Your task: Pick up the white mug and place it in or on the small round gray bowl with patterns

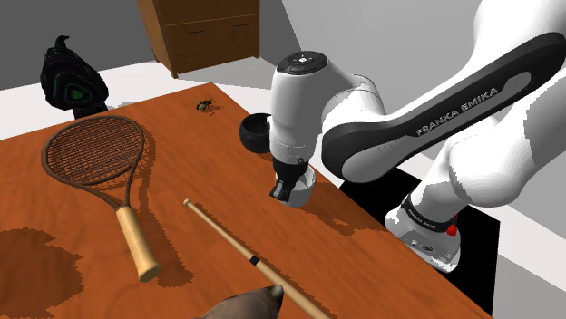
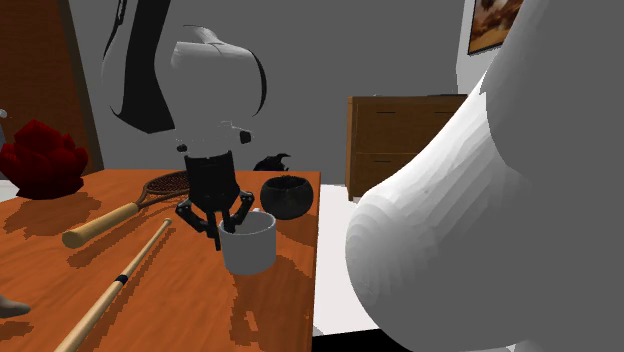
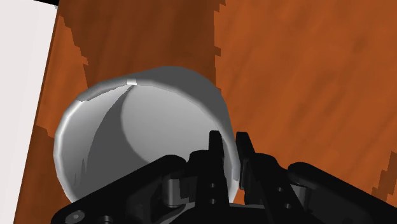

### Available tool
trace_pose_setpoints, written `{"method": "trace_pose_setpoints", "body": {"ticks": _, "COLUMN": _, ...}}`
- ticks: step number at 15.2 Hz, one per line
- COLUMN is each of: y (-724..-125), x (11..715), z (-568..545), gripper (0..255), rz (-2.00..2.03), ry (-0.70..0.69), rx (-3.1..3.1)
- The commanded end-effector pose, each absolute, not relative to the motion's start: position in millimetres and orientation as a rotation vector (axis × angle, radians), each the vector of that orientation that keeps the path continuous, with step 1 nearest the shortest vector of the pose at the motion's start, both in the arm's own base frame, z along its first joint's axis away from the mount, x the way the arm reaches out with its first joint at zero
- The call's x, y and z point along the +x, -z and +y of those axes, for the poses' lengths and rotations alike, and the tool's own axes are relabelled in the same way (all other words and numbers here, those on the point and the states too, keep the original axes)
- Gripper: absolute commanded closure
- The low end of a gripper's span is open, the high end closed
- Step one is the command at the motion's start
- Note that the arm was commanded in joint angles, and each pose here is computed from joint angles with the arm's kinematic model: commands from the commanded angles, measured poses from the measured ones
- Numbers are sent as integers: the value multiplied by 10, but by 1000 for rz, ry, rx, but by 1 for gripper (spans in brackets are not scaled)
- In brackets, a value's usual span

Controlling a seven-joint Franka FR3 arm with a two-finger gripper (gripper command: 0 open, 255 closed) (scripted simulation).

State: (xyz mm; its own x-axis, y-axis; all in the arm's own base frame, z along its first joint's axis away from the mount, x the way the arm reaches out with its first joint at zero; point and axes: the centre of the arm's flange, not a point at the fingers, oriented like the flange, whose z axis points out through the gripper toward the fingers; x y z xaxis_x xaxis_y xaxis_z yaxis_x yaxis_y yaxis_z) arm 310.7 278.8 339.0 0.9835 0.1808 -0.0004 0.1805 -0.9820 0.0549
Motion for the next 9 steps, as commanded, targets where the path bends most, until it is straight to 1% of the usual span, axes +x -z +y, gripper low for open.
{"method": "trace_pose_setpoints", "body": {"ticks": 1, "y": -3391, "x": 3107, "z": 2788, "gripper": 255, "rz": 280, "ry": -7, "rx": 3074}}
{"method": "trace_pose_setpoints", "body": {"ticks": 5, "y": -3390, "x": 3107, "z": 2788, "gripper": 255, "rz": 280, "ry": -7, "rx": 3074}}
{"method": "trace_pose_setpoints", "body": {"ticks": 9, "y": -3602, "x": 3107, "z": 2788, "gripper": 255, "rz": 280, "ry": -7, "rx": 3074}}
